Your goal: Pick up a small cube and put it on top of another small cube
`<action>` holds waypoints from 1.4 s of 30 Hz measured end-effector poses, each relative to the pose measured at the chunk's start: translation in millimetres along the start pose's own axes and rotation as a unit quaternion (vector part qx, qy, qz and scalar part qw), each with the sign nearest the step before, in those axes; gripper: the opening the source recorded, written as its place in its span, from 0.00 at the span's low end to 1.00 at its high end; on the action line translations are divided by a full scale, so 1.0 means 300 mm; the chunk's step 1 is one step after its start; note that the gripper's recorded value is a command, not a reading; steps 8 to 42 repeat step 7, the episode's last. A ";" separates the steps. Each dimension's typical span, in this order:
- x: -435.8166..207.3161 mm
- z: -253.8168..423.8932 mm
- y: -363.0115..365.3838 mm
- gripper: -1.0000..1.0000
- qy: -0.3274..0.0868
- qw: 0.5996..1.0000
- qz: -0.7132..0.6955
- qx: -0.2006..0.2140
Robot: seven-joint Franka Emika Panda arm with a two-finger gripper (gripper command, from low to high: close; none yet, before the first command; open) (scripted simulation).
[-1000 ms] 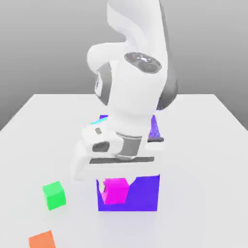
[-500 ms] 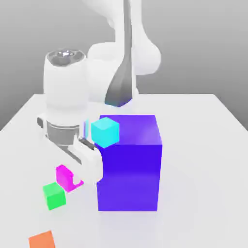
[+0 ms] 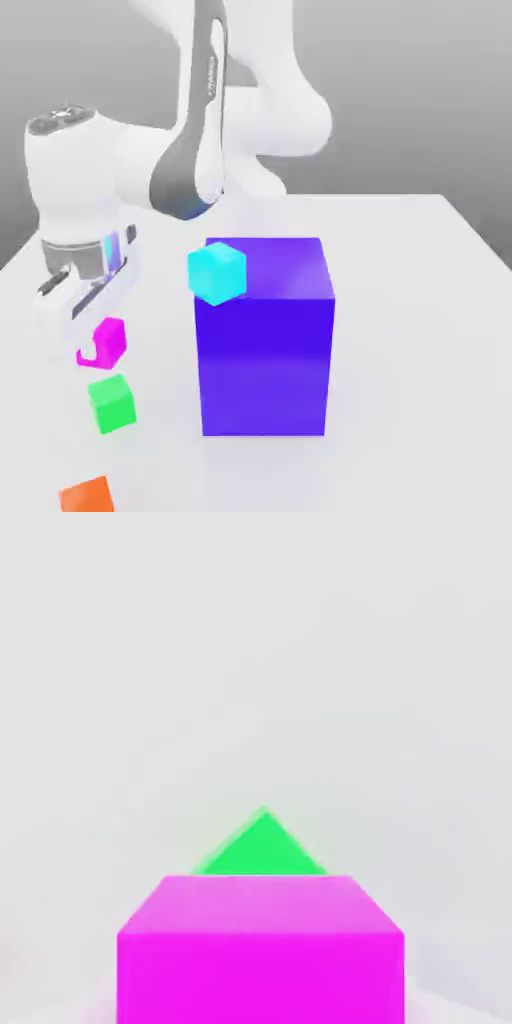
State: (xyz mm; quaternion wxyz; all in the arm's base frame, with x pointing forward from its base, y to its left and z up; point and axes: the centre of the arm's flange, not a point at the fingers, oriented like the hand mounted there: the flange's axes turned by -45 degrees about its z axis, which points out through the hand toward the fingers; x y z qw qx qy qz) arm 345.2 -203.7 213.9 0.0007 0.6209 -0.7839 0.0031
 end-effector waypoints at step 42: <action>-0.005 0.106 0.007 1.00 -0.002 1.000 0.000 -0.001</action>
